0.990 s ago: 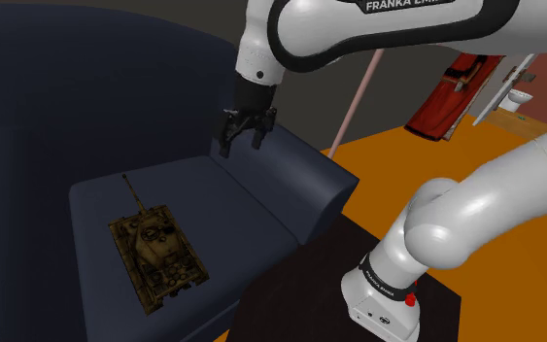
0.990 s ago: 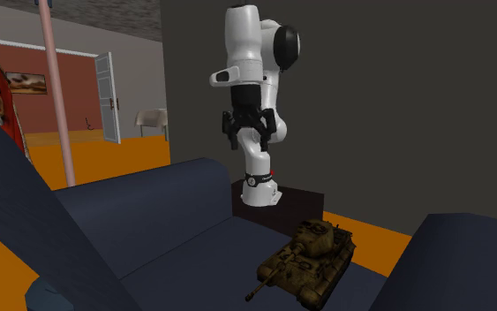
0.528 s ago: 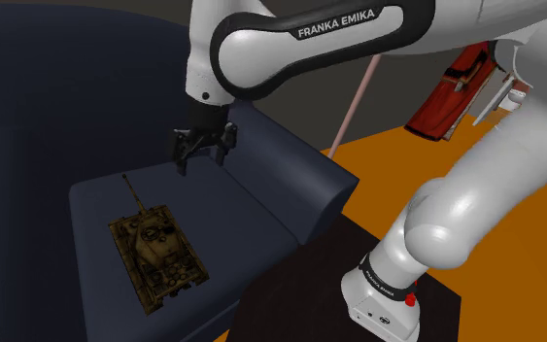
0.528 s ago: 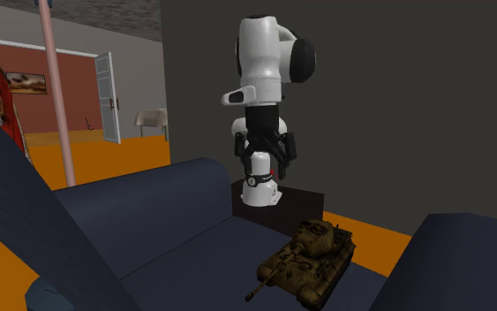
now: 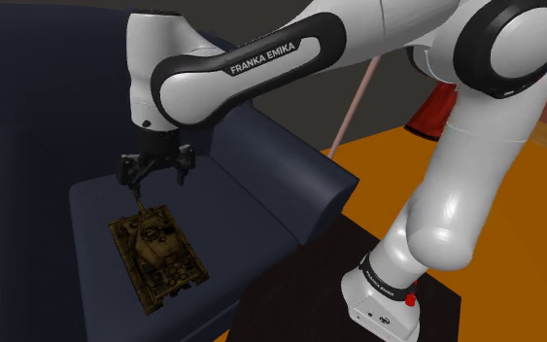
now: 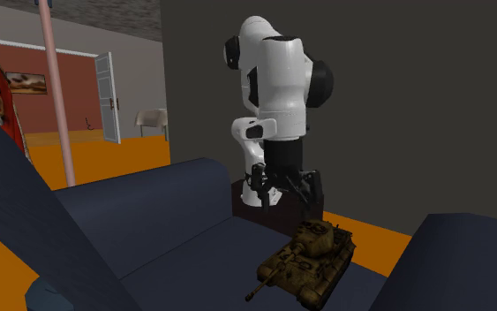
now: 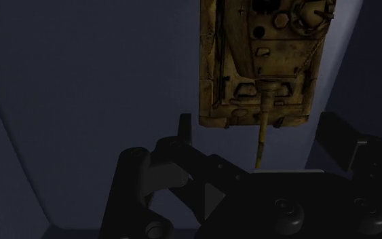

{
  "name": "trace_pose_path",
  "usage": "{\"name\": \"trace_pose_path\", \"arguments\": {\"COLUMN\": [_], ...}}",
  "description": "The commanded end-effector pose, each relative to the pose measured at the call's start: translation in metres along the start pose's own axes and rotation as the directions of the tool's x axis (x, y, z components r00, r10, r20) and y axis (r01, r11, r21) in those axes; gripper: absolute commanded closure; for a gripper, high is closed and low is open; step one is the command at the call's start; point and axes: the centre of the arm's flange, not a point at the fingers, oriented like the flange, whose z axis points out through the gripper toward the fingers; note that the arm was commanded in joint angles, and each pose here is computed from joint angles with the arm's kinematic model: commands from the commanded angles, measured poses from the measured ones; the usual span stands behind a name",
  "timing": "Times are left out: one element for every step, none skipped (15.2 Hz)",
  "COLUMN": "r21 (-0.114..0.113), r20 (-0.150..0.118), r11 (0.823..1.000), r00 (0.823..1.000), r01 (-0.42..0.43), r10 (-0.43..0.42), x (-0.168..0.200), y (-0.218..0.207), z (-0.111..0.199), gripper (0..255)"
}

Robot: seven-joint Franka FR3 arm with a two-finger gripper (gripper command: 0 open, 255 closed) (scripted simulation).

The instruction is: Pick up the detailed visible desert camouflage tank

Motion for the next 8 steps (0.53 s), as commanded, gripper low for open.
{"name": "trace_pose_path", "arguments": {"r21": [-0.003,-0.004,-0.005,-0.005,-0.005,-0.005,-0.005,-0.005], "r20": [0.004,0.006,0.007,0.007,0.007,0.007,0.007,0.007], "r11": [1.000,1.000,1.000,1.000,1.000,1.000,1.000,1.000], "r00": [1.000,1.000,1.000,1.000,1.000,1.000,1.000,1.000], "r01": [-0.011,-0.016,-0.019,-0.019,-0.019,-0.019,-0.019,-0.019], "r10": [0.011,0.016,0.019,0.019,0.019,0.019,0.019,0.019], "x": [0.012,0.018,0.021,0.021,0.021,0.021,0.021,0.022], "y": [-0.017,-0.027,-0.032,-0.031,-0.031,-0.031,-0.031,-0.031], "z": [0.015,0.023,0.027,0.032,0.037,0.043,0.048,0.053], "gripper": [0,0,0,0,0,0,0,0]}}
